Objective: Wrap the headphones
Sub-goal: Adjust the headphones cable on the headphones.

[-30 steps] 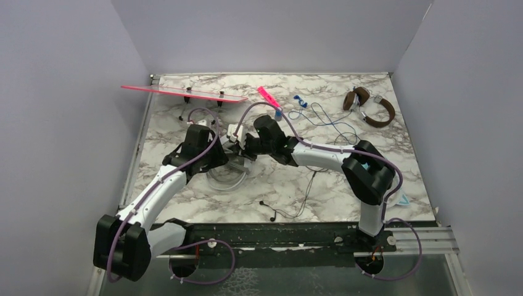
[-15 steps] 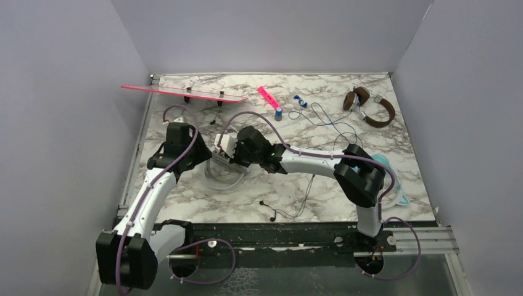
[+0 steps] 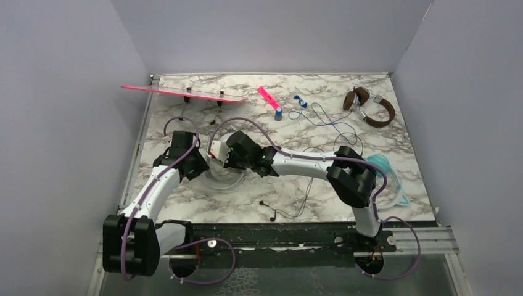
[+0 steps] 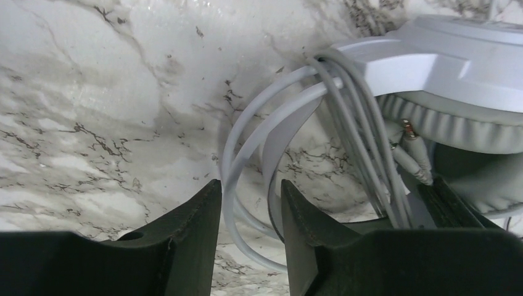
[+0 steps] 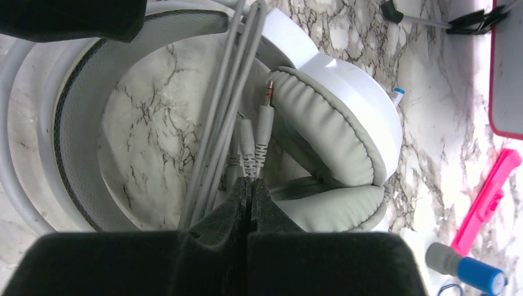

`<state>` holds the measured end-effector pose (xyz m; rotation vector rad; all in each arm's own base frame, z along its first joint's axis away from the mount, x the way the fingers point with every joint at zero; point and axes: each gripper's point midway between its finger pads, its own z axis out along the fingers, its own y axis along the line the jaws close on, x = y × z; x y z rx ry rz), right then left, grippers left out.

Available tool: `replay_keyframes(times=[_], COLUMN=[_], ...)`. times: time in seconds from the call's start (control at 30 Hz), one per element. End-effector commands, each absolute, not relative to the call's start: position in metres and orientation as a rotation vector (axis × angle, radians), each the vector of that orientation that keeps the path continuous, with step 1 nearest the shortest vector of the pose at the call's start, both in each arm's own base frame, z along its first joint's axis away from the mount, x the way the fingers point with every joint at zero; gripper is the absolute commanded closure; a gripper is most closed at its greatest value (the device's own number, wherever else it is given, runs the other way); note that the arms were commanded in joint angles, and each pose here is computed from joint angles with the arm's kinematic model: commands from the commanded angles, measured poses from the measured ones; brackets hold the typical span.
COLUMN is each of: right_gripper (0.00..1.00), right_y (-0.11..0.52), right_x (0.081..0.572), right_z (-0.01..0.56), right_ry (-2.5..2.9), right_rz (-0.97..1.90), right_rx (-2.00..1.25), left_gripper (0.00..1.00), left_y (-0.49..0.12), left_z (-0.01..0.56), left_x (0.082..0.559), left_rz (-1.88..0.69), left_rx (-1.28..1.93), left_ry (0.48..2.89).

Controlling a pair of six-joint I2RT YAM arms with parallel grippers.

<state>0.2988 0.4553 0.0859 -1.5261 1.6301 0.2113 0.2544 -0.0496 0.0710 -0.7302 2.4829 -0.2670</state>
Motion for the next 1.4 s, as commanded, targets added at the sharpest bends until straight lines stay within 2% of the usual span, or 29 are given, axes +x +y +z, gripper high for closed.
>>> replay_keyframes(times=[0.0,0.4,0.8,1.07,1.37], right_gripper=[0.99,0.98,0.74,0.69,0.56], right_y=[0.438,0.462,0.455,0.447,0.443], right_x=[0.295,0.264,0.271,0.269,0.270], right_z=[0.062,0.082,0.099,0.114,0.139], right_ry=[1.605,1.277,1.336,1.379,1.402], right_rz=[0.064,0.271,0.215,0.212,0.217], right_rx=[-1.704,-1.877,-1.869,-1.840,-1.781], left_gripper=[0.60,0.66,0.68,0.69,0.69], left_y=[-0.049,-0.050,-0.049,-0.046,-0.046], left_z=[0.060,0.056,0.061,0.070,0.077], left_x=[0.254,0.255,0.258,0.260,0.264], left_rz=[-0.265,-0.274,-0.277,-0.261,-0.259], left_rx=[-0.767,-0.764,-0.752,-0.738,-0.729], left_ry=[2.493,2.482,2.461,2.442,2.431])
